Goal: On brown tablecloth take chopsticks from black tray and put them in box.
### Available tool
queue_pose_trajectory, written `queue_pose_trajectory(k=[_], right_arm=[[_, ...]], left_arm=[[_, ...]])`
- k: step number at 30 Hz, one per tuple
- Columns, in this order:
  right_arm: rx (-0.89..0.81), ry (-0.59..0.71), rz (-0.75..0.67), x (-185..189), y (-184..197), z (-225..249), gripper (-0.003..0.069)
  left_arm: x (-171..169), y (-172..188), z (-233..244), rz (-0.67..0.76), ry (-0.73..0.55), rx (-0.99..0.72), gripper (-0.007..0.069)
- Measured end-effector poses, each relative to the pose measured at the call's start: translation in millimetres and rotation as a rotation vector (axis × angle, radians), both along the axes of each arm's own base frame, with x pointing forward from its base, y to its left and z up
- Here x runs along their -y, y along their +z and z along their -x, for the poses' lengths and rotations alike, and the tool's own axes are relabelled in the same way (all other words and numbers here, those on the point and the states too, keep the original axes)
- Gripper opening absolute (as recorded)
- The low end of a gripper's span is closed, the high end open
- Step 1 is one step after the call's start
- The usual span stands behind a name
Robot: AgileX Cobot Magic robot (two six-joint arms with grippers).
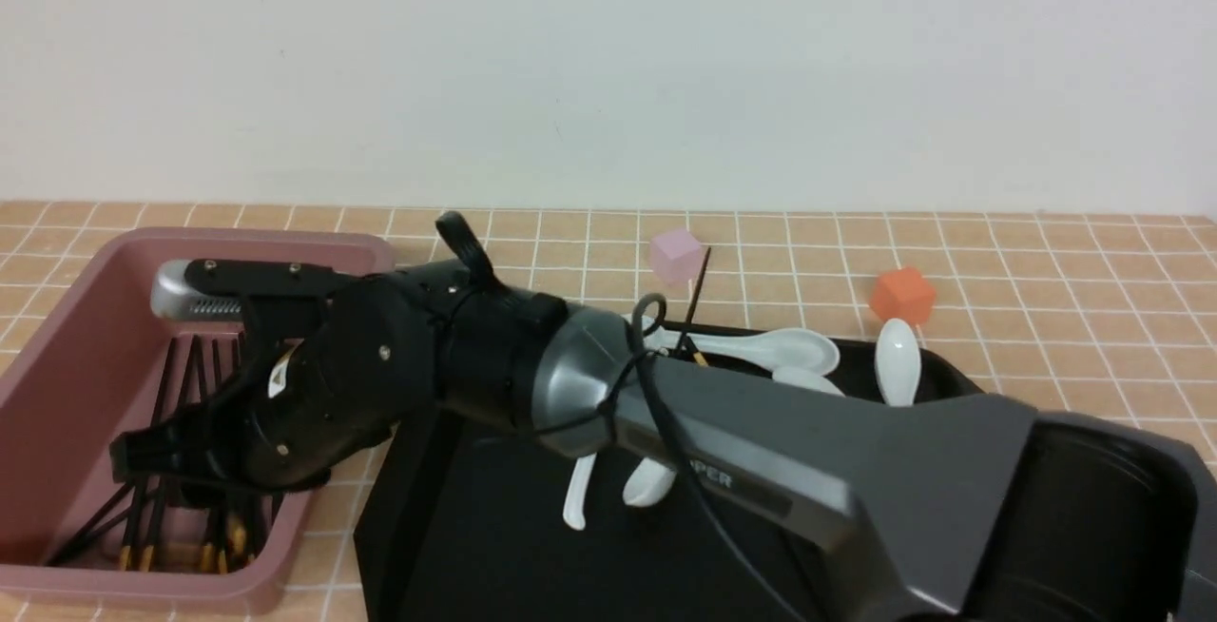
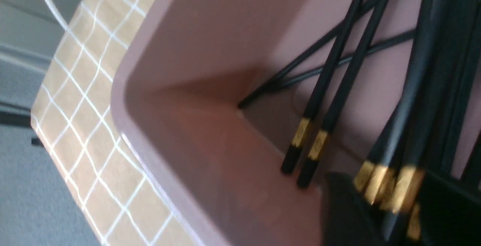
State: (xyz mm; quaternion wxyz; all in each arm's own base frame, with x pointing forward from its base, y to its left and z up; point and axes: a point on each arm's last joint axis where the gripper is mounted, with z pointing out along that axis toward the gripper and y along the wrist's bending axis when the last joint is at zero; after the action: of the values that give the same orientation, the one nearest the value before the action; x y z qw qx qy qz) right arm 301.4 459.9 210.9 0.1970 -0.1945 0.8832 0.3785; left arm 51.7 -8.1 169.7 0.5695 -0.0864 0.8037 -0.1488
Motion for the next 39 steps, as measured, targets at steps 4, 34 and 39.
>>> queue_pose_trajectory(k=[4,34,39], right_arm=[[0.006,0.068,0.038,11,30,9,0.0372],[0.848,-0.103,0.012,396,184,239,-0.0005],[0.875,-0.127,-0.088,410,120,252,-0.0003]], left_arm=[[0,0,0,0.000,0.000,0.000,0.0238],[0,0,0,0.000,0.000,0.000,0.0238],[0,0,0,0.000,0.000,0.000,0.0238]])
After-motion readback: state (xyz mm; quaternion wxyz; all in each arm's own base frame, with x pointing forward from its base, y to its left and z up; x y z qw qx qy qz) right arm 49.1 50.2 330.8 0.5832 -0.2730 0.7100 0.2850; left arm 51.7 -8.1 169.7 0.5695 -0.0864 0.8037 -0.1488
